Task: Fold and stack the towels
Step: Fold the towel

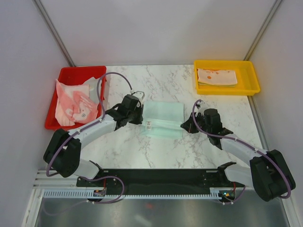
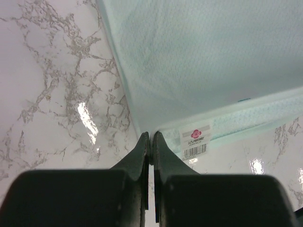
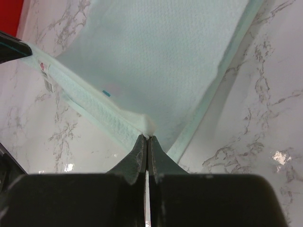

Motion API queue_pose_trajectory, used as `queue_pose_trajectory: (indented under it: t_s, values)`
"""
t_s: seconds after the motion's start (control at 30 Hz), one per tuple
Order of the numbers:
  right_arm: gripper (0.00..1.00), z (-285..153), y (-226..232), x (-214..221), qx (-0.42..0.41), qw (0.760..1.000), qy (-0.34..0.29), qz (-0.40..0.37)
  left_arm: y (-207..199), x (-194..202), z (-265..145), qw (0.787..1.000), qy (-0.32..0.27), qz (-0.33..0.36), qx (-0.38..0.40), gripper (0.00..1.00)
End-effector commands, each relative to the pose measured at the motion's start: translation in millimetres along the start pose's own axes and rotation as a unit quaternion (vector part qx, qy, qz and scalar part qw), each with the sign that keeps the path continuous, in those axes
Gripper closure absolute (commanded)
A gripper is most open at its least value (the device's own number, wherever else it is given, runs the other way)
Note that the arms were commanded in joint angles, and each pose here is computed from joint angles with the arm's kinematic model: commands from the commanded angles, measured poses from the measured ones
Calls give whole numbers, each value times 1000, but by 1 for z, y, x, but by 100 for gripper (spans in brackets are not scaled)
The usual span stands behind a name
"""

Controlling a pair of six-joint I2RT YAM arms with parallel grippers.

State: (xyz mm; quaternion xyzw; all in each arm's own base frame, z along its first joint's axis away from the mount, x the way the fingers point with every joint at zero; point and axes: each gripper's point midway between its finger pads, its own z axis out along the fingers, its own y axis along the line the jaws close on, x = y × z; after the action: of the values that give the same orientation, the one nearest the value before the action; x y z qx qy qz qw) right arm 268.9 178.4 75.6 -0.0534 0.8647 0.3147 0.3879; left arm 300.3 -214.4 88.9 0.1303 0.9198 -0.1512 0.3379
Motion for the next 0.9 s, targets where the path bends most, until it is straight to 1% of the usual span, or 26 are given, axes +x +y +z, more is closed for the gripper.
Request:
queue_pose_trajectory:
  t_s: [0.0,0.13,0.2,0.37,0.43,0.57,0.67,0.73,0.8,0.83,0.87]
  values:
    - [100,-1,4,-10,-7,1000,-23,0,16,-11,-8,998,-32,-17,-47,98]
    - [100,-1,7,-22,-3,999,-32,-11,19,-29,-13,997,-52,-14,-63,98]
    - [100,-1,11,-19,-15,1000,-26,-4,16,-35,-14,997,-55,-12,-61,98]
    - [98,0,8,16,-27,999,-13,34,24,-3,1,997,-15,-23,-72,98]
    - [97,-1,3,25,-20,999,-10,36,20,3,5,998,-7,-28,-62,98]
    - [94,0,0,27,-14,999,-9,35,17,11,8,998,0,-31,-57,98]
    - [93,2,-1,26,-12,999,-7,33,16,17,9,998,6,-32,-59,96]
    - [88,3,-1,28,-12,999,-2,37,18,22,10,997,11,-33,-65,95]
    - [83,3,1,31,-17,999,5,42,20,25,11,997,15,-34,-69,91]
    - [77,2,3,34,-20,999,10,42,20,27,11,997,17,-35,-70,80]
    - [75,1,4,35,-22,999,12,44,22,28,11,996,16,-35,-76,74]
